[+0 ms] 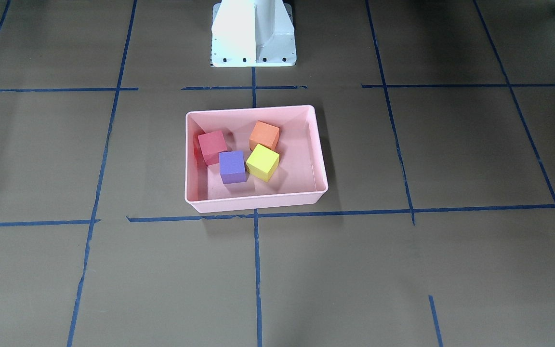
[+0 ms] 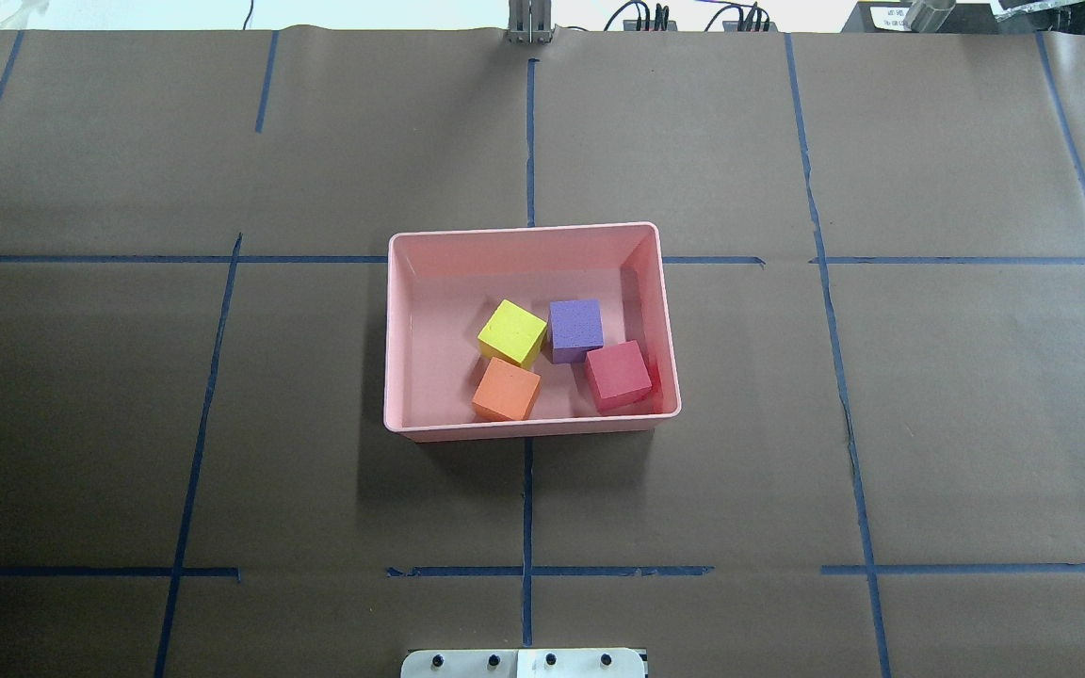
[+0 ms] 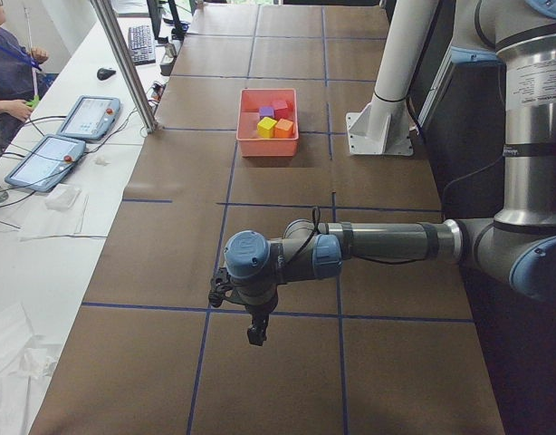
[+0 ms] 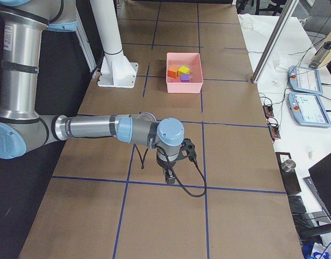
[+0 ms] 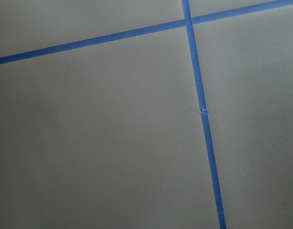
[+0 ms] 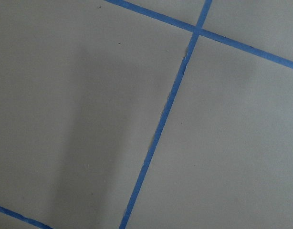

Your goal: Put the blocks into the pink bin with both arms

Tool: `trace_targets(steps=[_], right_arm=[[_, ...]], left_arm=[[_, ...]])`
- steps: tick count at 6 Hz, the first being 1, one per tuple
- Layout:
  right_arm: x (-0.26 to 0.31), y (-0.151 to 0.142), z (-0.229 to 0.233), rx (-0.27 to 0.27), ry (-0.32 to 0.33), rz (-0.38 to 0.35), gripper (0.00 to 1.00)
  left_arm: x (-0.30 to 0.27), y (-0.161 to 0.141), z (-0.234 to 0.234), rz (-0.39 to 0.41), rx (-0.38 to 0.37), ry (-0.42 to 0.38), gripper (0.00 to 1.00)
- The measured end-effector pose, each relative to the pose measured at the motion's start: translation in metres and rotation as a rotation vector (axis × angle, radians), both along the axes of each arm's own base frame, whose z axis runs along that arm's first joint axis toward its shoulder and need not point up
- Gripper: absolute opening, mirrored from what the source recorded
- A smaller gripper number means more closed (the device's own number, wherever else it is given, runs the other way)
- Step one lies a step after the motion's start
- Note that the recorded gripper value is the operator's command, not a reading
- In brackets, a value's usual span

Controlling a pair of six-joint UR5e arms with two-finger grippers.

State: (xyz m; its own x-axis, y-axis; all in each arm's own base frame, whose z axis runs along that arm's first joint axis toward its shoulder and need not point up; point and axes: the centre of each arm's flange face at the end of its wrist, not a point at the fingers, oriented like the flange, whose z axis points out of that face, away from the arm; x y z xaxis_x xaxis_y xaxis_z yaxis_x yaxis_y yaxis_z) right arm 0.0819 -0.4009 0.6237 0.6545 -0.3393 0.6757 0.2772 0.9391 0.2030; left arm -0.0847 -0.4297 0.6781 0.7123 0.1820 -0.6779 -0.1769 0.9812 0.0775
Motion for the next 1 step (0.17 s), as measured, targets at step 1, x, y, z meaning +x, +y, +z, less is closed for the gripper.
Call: trace_targets(steps=[1], right_arm=[[0.0000, -0.0004, -0.0005, 0.001, 0.000, 0.000, 1.00]], left_arm=[[0.0003, 0.0000, 0.0004, 0.001, -0.001, 0.000, 1.00]])
